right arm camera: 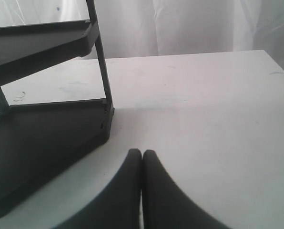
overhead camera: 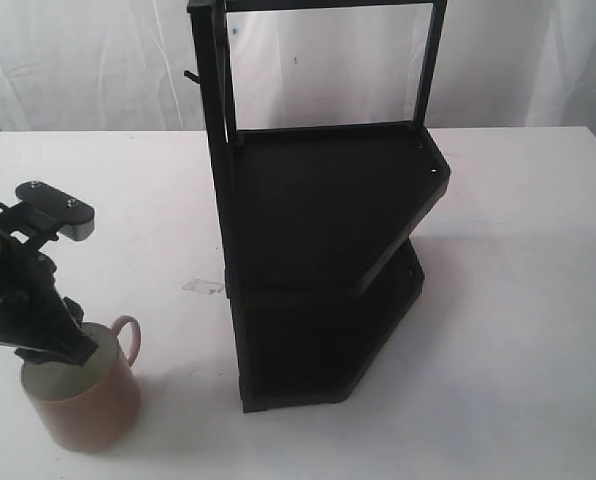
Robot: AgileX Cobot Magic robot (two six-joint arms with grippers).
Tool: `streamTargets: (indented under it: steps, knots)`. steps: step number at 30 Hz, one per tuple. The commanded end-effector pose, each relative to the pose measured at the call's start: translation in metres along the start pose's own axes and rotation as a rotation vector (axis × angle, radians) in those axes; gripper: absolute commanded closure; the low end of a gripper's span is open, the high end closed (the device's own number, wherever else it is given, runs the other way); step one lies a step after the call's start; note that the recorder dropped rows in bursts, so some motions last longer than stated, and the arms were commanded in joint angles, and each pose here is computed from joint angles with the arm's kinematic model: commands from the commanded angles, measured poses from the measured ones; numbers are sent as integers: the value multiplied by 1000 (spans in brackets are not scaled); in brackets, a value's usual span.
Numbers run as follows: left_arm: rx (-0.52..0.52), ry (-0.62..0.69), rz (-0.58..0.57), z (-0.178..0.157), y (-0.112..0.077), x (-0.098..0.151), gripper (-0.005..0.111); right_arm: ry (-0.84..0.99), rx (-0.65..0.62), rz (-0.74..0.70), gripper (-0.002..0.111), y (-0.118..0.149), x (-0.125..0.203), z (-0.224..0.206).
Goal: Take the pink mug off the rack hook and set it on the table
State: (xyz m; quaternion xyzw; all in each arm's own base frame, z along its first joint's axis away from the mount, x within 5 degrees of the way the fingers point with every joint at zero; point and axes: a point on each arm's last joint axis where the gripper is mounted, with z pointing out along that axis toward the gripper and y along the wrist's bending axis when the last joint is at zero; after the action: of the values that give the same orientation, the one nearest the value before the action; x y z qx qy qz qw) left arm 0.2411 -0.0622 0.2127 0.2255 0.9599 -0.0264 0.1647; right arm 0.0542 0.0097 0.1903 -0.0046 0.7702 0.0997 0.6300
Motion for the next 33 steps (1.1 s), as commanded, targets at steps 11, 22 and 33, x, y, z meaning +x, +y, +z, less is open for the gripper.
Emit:
streamTargets:
  steps: [11,22,33]
  knots:
    - [59,-66,-47,-39,-6,-8,54,-12,5,-5,108,-1,1,0]
    - [70,-303,-42,-110,-21,16,85,-12,5,-5,108,-1,1,0]
    - [139,-627,-40,-149,-49,87,107,-14,4,-5,108,-1,1,0]
